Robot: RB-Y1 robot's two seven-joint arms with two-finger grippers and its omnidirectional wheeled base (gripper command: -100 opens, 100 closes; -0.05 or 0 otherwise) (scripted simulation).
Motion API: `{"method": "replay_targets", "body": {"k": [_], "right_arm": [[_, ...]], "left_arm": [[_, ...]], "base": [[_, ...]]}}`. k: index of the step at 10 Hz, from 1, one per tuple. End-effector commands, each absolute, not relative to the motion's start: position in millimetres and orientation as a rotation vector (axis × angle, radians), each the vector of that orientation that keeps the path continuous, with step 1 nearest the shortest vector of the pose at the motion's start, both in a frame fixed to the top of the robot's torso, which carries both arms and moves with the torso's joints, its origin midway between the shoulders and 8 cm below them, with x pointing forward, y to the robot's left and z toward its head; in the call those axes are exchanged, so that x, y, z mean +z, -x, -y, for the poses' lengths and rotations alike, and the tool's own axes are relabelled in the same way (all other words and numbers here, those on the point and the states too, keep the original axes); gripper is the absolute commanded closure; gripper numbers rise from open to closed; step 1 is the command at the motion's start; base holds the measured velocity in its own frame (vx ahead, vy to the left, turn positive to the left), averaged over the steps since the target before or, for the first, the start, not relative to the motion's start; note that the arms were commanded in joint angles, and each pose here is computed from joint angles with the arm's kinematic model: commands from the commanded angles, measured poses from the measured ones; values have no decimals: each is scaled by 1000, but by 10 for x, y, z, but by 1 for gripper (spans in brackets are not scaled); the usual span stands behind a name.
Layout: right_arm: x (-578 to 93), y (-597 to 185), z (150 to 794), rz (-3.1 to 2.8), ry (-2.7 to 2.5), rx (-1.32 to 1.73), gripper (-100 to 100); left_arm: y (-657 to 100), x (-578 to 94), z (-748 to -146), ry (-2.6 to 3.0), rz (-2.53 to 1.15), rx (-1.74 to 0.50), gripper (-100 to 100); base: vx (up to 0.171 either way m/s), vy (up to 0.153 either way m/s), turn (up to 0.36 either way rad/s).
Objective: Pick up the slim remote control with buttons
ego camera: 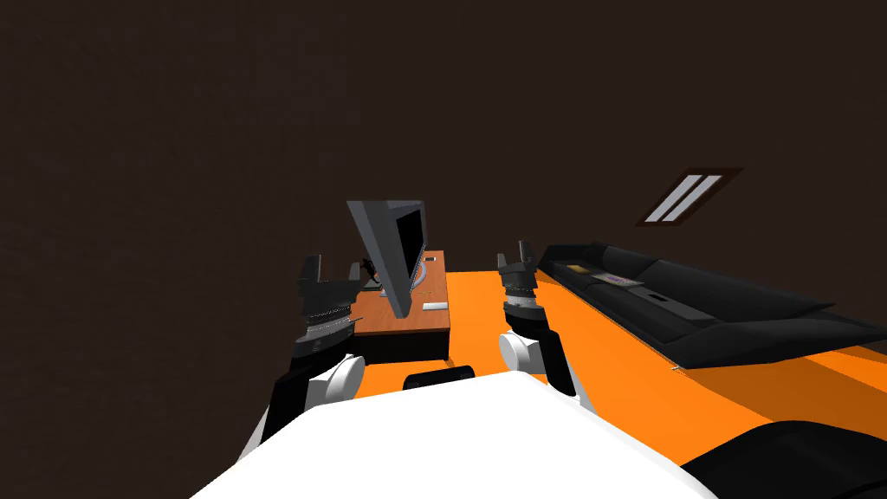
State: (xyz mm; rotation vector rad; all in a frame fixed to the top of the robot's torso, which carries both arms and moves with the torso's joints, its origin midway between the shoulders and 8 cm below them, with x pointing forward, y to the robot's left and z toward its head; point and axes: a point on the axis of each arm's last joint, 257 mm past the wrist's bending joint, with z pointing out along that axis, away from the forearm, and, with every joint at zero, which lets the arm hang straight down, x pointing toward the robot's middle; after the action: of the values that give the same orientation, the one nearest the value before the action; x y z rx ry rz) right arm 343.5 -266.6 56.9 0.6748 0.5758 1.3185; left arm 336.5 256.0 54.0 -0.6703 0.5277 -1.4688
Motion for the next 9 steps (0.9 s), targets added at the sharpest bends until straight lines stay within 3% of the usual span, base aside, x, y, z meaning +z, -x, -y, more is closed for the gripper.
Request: {"method": "replay_targets", "body": {"k": [1,5,9], "right_arm": [[569,-3435,2666,-576,-675,1319,0],[569,-3436,2666,-576,-675,1319,0],[569,-3436,2665,-576,-675,1319,0]], "left_arm": [[-3392,509,-2526,661,-563,-1472,-100],[-3543,330,-2477,678,-679,-1474,-100],[-3787,-8,-2540,775,-792,-1448,-100]], "base": [[-9,-26,4],[-26,-98,11],[-20,-169,8]]}}
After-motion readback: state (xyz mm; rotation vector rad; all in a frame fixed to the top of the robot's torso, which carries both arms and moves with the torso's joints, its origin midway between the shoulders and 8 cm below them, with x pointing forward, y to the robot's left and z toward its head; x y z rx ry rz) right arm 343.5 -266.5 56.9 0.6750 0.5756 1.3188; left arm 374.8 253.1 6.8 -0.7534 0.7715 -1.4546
